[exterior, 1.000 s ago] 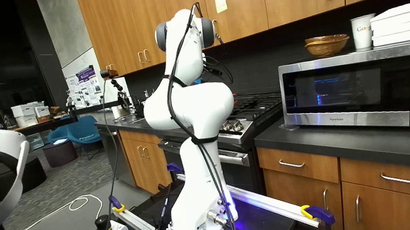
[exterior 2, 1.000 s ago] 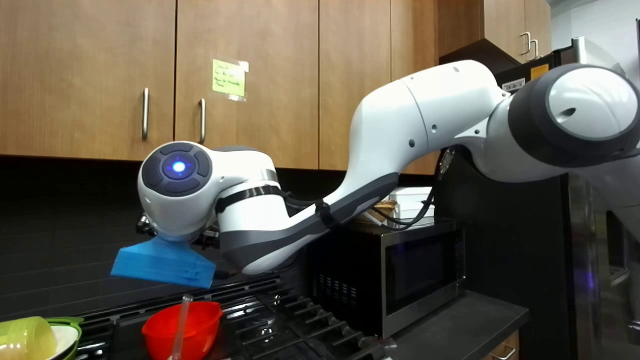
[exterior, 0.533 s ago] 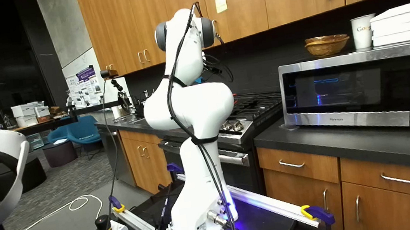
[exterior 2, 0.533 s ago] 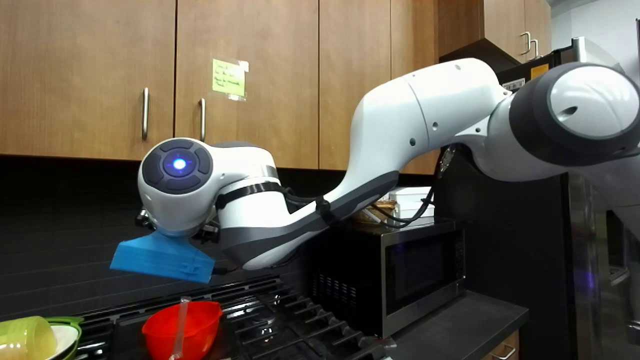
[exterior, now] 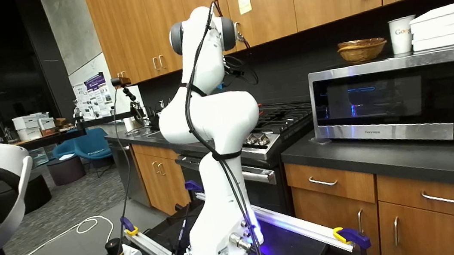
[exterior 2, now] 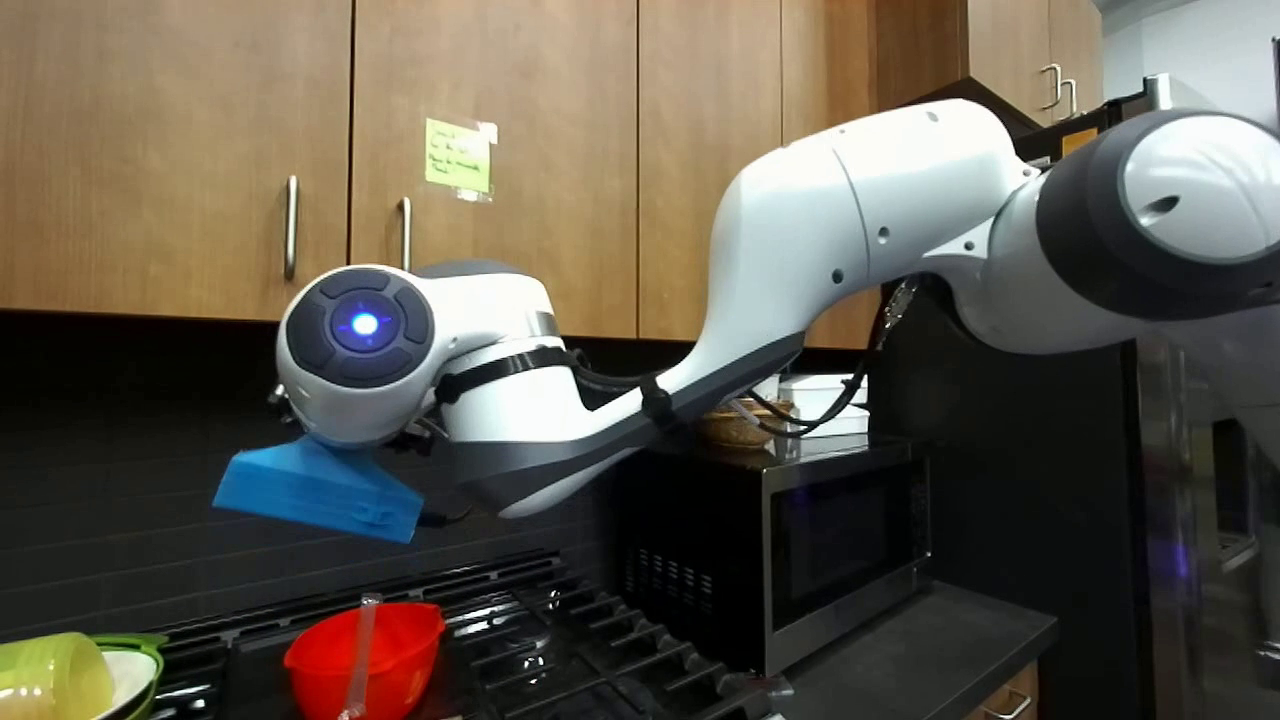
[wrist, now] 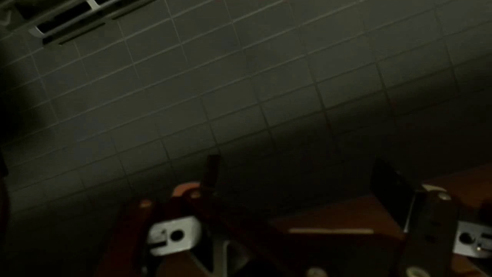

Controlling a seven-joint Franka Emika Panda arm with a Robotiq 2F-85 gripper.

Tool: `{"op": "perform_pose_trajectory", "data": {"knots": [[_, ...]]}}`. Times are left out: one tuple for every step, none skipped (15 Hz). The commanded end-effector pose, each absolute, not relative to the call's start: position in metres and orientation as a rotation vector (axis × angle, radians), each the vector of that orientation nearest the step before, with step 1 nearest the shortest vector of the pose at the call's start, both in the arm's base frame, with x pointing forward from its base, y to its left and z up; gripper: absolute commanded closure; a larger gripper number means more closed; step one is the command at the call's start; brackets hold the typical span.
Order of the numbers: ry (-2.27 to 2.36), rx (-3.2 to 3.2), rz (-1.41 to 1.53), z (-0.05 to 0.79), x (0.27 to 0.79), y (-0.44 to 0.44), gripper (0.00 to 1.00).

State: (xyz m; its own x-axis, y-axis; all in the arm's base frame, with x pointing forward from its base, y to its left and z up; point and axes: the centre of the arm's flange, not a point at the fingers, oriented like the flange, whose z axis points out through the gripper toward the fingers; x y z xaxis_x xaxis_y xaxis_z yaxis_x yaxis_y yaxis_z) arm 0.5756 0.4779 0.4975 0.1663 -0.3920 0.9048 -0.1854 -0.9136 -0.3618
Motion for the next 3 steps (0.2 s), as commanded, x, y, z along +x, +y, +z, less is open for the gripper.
{"op": "perform_pose_trajectory", "data": {"knots": [[0.533,-2.19,-1.891,0.513,0.557,0.468,0.0],[0.551,-2.223,-1.87,0.508,0.57,0.48,0.0],[0.547,-2.219,-1.872,0.511,0.568,0.48,0.0]]}}
